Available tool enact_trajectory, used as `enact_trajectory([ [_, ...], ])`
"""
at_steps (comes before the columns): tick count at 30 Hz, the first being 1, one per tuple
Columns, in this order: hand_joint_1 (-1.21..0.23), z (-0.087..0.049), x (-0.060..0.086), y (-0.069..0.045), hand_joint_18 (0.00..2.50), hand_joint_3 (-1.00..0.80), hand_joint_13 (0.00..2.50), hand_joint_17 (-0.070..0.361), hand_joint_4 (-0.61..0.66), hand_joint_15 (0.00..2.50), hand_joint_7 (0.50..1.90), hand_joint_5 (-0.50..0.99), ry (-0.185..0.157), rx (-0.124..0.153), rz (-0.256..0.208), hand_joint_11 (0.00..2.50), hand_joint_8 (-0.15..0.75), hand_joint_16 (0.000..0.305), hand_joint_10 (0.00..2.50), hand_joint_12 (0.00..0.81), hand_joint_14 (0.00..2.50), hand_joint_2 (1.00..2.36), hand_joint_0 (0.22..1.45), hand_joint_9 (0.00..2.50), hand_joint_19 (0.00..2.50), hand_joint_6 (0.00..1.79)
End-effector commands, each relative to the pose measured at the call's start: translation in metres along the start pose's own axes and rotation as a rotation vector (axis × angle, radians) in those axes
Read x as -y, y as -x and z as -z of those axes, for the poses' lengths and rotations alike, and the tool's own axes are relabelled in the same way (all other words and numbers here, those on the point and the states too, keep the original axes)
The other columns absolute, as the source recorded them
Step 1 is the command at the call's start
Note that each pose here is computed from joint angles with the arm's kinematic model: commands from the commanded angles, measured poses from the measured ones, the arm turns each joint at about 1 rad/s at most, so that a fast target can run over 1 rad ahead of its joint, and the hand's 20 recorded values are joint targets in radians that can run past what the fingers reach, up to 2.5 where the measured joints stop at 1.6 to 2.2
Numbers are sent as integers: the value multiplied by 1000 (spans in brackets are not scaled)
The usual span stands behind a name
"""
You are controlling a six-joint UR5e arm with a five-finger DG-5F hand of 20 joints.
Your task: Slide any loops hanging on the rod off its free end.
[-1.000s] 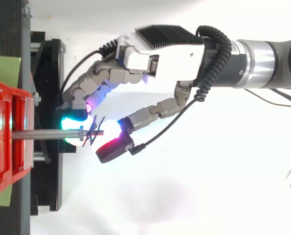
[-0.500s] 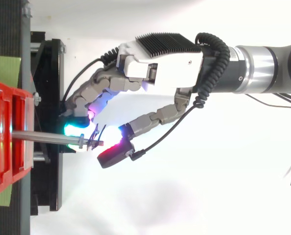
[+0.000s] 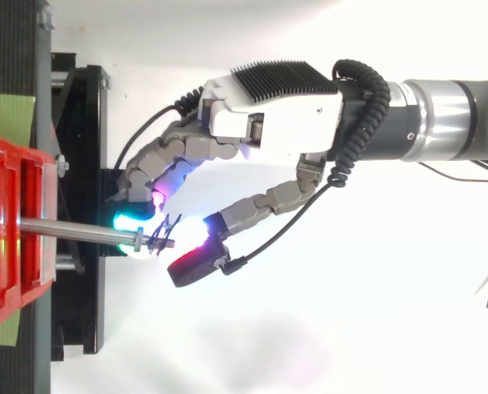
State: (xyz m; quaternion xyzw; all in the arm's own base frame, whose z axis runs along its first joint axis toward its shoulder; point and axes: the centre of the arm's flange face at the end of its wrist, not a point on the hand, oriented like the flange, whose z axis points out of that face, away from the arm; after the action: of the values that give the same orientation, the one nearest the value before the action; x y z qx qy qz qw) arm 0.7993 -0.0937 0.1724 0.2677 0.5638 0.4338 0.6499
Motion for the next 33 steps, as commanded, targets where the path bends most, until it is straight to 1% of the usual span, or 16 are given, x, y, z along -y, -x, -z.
enact_trajectory([
  [1, -736, 4, -7, 3, 707, -43, 673, 124, 6, 163, 912, -119, -36, -20, -2, 257, 319, 55, 7, 386, 7, 1005, 616, 889, 358, 929],
  [4, -736, 7, -9, 4, 707, -40, 673, 124, 3, 157, 914, -119, -59, -32, -5, 254, 318, 55, 9, 384, 5, 1005, 616, 891, 358, 929],
  [6, -736, 10, -14, 5, 707, -39, 673, 124, 2, 160, 916, -119, -66, -36, -5, 262, 319, 55, 7, 384, 5, 1005, 616, 892, 358, 929],
  [7, -736, 10, -19, 7, 705, -42, 671, 124, 3, 161, 917, -119, -63, -34, -4, 258, 319, 55, 8, 384, 5, 1002, 618, 892, 359, 929],
  [8, -736, 13, -17, 6, 706, -42, 672, 124, 3, 157, 916, -119, -72, -34, -5, 258, 319, 55, 8, 383, 5, 1002, 618, 892, 356, 929],
  [10, -736, 14, -23, 9, 706, -40, 673, 124, 1, 157, 917, -119, -71, -26, -5, 258, 316, 55, 8, 386, 5, 1003, 617, 891, 356, 929],
  [13, -736, 21, -26, 11, 707, -38, 673, 124, 2, 154, 916, -119, -92, -14, -5, 257, 319, 55, 8, 386, 5, 1007, 616, 891, 359, 929],
  [15, -737, 29, -34, 12, 705, -44, 673, 123, -3, 157, 918, -119, -109, -6, -6, 250, 318, 55, 9, 384, 5, 1007, 618, 891, 356, 929],
  [20, -742, 36, -45, 12, 705, -34, 673, 124, -7, 158, 920, -119, -125, 1, -9, 258, 317, 55, 8, 384, 5, 1002, 619, 890, 352, 929],
  [22, -747, 38, -50, 14, 706, -34, 673, 124, -10, 158, 921, -119, -149, -7, -14, 258, 319, 55, 7, 383, 5, 1004, 619, 890, 349, 929],
  [23, -750, 40, -50, 12, 704, -38, 672, 123, -17, 155, 924, -119, -164, -17, -17, 265, 318, 55, 8, 383, 5, 1000, 623, 890, 350, 929],
  [24, -752, 42, -54, 15, 700, -40, 670, 122, -24, 156, 927, -119, -175, -23, -19, 262, 315, 54, 8, 382, 5, 1001, 624, 888, 353, 929],
  [25, -752, 44, -55, 15, 699, -40, 668, 122, -23, 162, 936, -120, -191, -32, -20, 262, 314, 54, 8, 380, 7, 1001, 624, 887, 354, 929],
  [27, -752, 46, -61, 17, 699, -42, 668, 122, -28, 160, 927, -120, -205, -41, -22, 266, 314, 54, 8, 380, 5, 1001, 625, 886, 346, 929],
  [29, -754, 45, -65, 19, 694, -52, 665, 120, -26, 161, 918, -121, -207, -32, -24, 263, 310, 53, 8, 378, 5, 1002, 628, 881, 350, 930],
  [33, -760, 45, -64, 20, 668, -124, 650, 113, -23, 161, 914, -131, -217, -12, -29, 272, 294, 50, 9, 365, 5, 1006, 642, 868, 364, 931],
])
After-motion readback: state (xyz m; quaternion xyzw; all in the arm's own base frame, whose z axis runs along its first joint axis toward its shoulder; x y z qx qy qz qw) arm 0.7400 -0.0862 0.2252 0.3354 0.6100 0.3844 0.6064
